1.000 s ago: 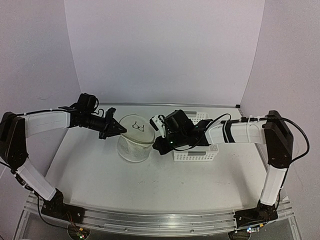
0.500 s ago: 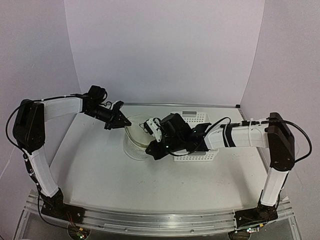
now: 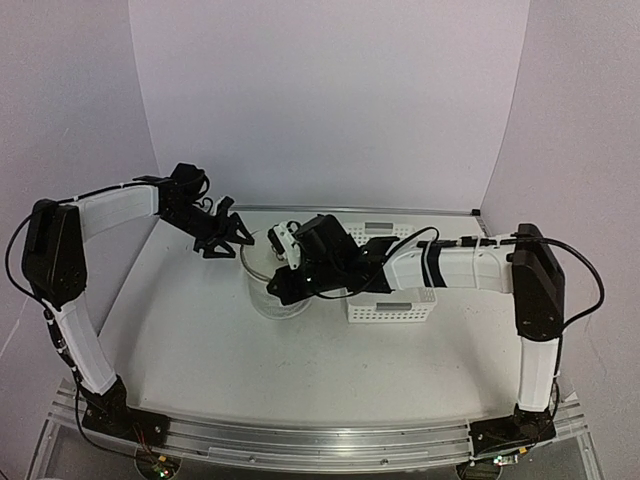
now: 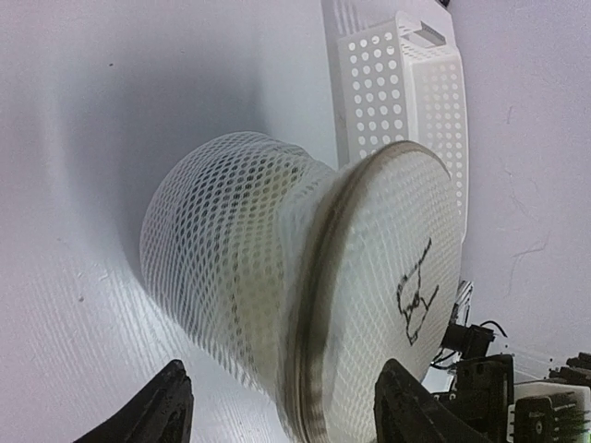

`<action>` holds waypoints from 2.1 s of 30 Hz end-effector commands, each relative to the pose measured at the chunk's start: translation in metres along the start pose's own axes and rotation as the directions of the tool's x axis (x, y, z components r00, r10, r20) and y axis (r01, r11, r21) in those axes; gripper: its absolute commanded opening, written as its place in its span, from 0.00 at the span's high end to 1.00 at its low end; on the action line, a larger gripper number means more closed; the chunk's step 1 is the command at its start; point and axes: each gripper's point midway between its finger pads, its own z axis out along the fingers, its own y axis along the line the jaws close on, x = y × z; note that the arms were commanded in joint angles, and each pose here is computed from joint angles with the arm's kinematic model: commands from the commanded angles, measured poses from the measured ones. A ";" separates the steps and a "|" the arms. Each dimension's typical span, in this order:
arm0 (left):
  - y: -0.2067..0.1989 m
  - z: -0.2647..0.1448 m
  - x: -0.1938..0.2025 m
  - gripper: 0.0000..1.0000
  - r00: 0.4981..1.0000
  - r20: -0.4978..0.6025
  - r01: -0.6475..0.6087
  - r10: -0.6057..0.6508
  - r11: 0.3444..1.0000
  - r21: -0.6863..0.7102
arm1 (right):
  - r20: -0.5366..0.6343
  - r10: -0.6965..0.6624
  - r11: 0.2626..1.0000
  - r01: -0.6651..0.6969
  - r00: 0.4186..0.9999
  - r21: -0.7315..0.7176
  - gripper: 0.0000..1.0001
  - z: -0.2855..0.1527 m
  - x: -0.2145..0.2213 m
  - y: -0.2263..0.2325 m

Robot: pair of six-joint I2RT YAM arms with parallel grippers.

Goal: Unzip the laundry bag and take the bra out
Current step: Hold the laundry bag at the center of the board, then unzip the zipper of the laundry bag.

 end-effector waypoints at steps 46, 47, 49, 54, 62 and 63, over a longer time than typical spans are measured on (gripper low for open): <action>-0.021 -0.002 0.049 0.67 0.923 0.060 0.351 -0.379 0.897 0.268 | 0.081 -0.028 0.997 0.033 0.996 -0.069 1.00 -0.009 -0.040 0.026; -0.019 -0.001 0.050 0.70 0.923 0.058 0.353 -0.380 0.897 0.265 | 0.082 -0.028 0.997 0.034 0.996 -0.070 1.00 -0.010 -0.040 0.026; -0.017 0.002 0.051 0.78 0.923 0.053 0.356 -0.382 0.897 0.261 | 0.085 -0.030 0.997 0.036 0.996 -0.071 1.00 -0.012 -0.040 0.027; -0.017 0.005 0.049 0.95 0.925 0.048 0.351 -0.376 0.899 0.262 | 0.095 -0.038 0.995 0.046 0.995 -0.083 1.00 -0.019 -0.041 0.030; -0.019 0.005 0.043 1.00 0.930 0.053 0.338 -0.364 0.902 0.269 | 0.092 -0.057 0.997 0.061 0.994 -0.048 1.00 -0.024 -0.033 0.021; -0.019 0.004 0.042 1.00 0.930 0.056 0.336 -0.363 0.902 0.271 | 0.089 -0.063 0.997 0.066 0.994 -0.037 1.00 -0.025 -0.030 0.019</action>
